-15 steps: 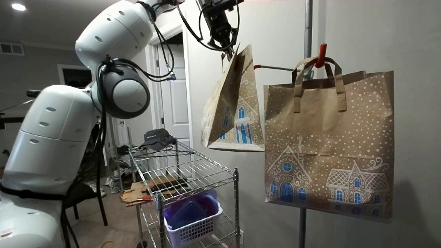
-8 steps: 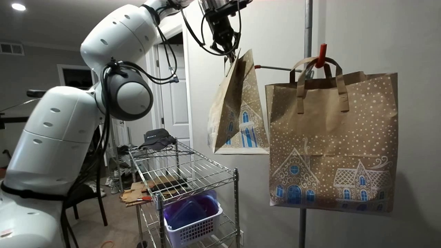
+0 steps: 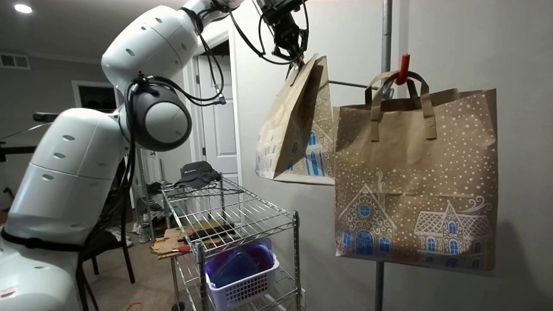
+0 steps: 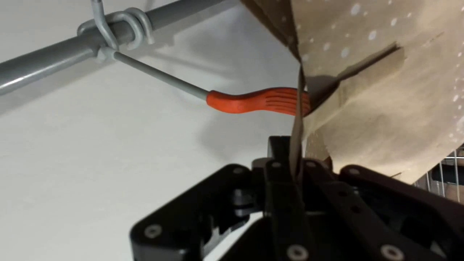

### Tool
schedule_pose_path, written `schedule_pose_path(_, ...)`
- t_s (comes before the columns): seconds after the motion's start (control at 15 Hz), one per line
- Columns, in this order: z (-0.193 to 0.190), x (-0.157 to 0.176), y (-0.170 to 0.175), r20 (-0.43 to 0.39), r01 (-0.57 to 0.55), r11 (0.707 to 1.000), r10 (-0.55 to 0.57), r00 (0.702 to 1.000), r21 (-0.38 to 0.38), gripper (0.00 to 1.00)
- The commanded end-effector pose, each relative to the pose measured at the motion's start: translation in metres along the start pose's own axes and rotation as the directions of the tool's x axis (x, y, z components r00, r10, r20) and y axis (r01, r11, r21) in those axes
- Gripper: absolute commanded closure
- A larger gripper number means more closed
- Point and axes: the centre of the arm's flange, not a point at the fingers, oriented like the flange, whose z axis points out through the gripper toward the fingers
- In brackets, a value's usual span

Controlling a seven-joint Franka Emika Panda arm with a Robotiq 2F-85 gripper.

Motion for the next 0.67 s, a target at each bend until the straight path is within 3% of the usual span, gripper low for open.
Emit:
schedule_pose_path(0.0,-0.007,0.010,0.030,0.035,-0.016,0.998,0.018,0.999,-0.055,0.99)
schedule_pose_path(0.13,-0.005,0.006,0.029,0.068,-0.011,0.998,0.014,0.998,-0.055,0.96)
schedule_pose_path(0.2,-0.005,0.004,0.029,0.084,-0.010,0.999,0.014,0.996,-0.049,0.72)
schedule_pose_path(0.33,-0.006,0.002,0.029,0.101,-0.014,0.999,0.019,0.995,-0.051,0.69)
schedule_pose_path(0.6,-0.009,-0.002,0.029,0.118,-0.020,0.999,0.026,0.993,-0.050,0.45)
